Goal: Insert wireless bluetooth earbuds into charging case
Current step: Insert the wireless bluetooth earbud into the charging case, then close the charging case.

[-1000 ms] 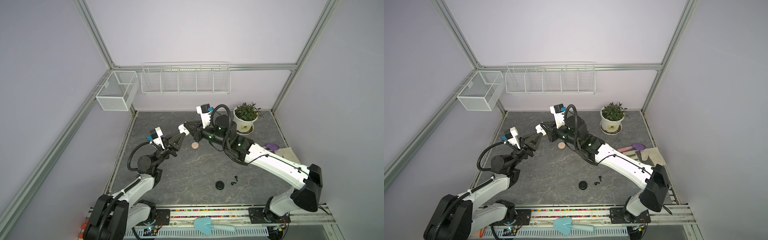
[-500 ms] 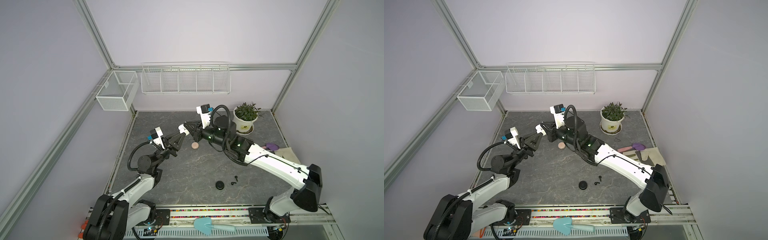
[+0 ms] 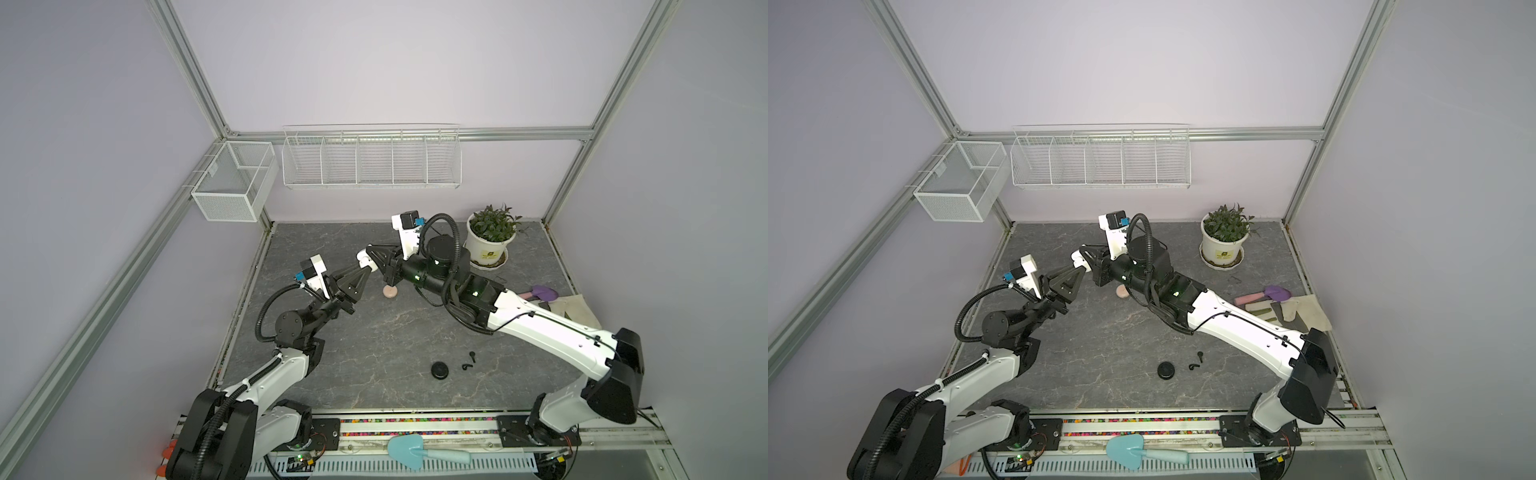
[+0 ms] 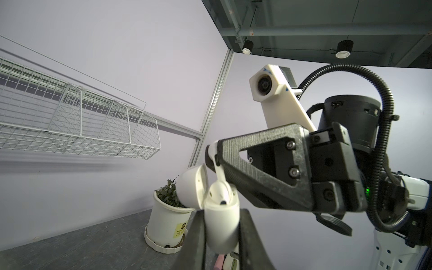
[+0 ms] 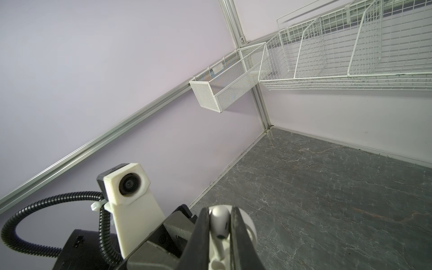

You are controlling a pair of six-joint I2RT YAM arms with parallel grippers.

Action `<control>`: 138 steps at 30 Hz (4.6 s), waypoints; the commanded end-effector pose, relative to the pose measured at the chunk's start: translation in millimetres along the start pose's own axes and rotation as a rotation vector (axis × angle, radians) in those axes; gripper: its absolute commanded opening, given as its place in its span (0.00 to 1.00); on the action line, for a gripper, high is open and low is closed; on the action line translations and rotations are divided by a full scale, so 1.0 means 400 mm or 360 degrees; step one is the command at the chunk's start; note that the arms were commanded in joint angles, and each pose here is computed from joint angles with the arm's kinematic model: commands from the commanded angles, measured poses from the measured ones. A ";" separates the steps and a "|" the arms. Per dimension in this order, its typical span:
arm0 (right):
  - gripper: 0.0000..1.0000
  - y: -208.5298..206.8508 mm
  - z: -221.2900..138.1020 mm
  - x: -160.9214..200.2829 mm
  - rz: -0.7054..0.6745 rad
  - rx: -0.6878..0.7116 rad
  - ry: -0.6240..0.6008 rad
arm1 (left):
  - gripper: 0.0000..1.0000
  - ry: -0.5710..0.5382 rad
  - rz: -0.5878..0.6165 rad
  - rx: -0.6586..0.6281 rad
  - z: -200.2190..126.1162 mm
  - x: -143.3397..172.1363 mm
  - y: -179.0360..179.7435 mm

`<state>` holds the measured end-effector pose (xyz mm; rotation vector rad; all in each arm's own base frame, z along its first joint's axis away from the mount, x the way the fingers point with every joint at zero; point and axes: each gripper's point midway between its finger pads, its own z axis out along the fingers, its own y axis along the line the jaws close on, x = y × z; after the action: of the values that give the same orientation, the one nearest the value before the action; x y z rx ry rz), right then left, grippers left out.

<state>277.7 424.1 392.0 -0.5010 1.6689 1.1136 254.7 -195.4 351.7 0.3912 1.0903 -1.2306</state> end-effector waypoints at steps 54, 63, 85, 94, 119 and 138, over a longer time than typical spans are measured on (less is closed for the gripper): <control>0.17 -0.001 -0.052 0.075 0.0028 -0.0008 0.0159 | 0.00 -0.0090 0.0173 0.0118 -0.005 -0.056 -0.069; 0.22 0.007 -0.051 0.069 0.0013 -0.0026 0.0167 | 0.00 -0.0096 0.0181 0.0160 -0.004 -0.064 -0.083; 0.45 0.044 -0.077 0.006 -0.0060 -0.0109 0.0220 | 0.00 -0.0084 0.0176 0.0188 -0.004 -0.063 -0.093; 0.75 0.085 -0.188 0.014 0.0026 -0.0557 0.0695 | 0.00 0.0019 0.0099 0.0262 -0.007 -0.019 -0.108; 0.76 -0.035 -0.175 0.039 0.0294 -0.0521 0.0832 | 0.00 0.0202 0.0037 0.0453 0.006 0.040 -0.148; 0.67 0.055 -0.176 0.029 0.0395 -0.0812 0.0847 | 0.00 0.0224 0.0015 0.0445 0.020 0.049 -0.132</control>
<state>228.3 384.1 369.7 -0.9750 2.0323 1.6821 214.8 -229.8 345.1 0.6826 1.0791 -1.3676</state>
